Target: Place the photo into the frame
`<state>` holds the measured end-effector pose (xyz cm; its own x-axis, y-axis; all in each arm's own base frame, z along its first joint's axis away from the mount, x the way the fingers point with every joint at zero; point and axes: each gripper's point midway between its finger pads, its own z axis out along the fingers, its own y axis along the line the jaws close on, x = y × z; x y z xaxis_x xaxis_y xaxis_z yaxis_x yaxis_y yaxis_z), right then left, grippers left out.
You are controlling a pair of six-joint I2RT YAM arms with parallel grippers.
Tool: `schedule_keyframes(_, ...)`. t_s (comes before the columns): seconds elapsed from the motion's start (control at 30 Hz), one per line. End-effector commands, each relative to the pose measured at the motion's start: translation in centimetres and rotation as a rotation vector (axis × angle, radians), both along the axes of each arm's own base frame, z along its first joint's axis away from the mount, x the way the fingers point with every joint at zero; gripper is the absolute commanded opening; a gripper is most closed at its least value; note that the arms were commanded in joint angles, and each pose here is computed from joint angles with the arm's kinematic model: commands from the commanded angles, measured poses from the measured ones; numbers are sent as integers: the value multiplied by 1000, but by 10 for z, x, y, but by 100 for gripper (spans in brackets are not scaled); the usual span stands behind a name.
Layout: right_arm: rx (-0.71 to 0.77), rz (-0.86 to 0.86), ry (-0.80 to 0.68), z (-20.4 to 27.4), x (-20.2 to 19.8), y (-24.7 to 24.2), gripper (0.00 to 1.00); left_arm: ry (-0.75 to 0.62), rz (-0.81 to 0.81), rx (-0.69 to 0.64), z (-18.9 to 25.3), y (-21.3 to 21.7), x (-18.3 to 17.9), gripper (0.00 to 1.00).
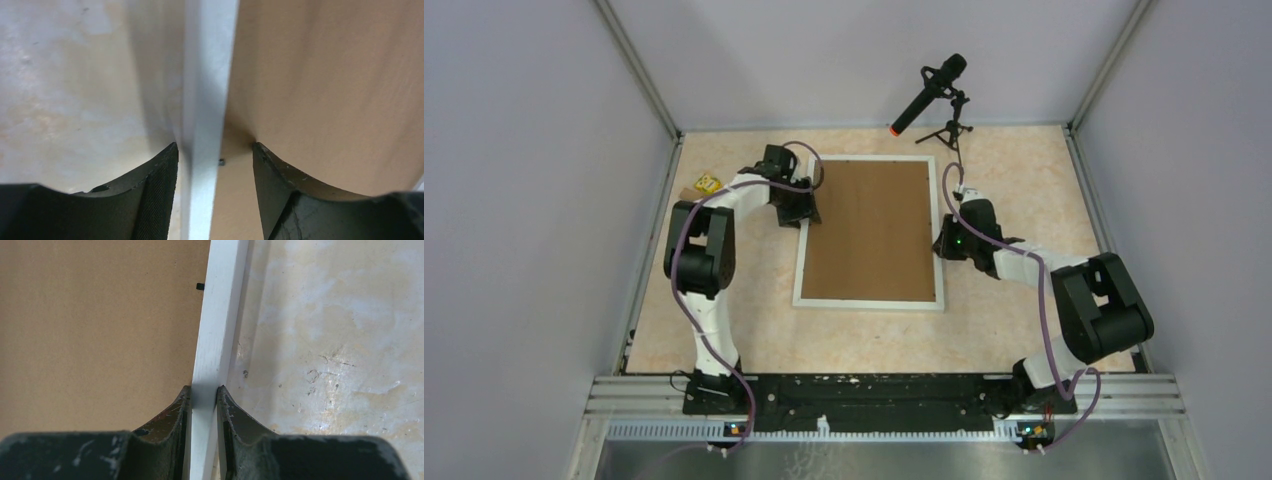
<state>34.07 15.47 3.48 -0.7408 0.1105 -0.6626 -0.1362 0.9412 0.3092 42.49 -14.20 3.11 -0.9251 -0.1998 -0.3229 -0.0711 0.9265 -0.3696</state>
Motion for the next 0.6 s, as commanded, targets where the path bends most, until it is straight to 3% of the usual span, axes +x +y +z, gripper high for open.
schedule_keyframes(0.0, -74, 108, 237, -52, -59, 4, 0, 185, -33, 239, -70, 12, -47, 63)
schedule_keyframes(0.17, -74, 106, 238, -53, -59, 4, 0, -18, -94, 151, 4, -6, -30, 67)
schedule_keyframes(0.3, -77, 103, 237, -53, -58, 4, 0, -126, -87, 135, 52, 0, -42, 68)
schedule_keyframes(0.43, -79, 101, 239, -53, -58, 3, 0, -119, -95, 142, 51, 19, -86, 68)
schedule_keyframes(0.57, -81, 100, 241, -54, -58, 3, 0, -144, -58, 26, 54, 41, -110, 60)
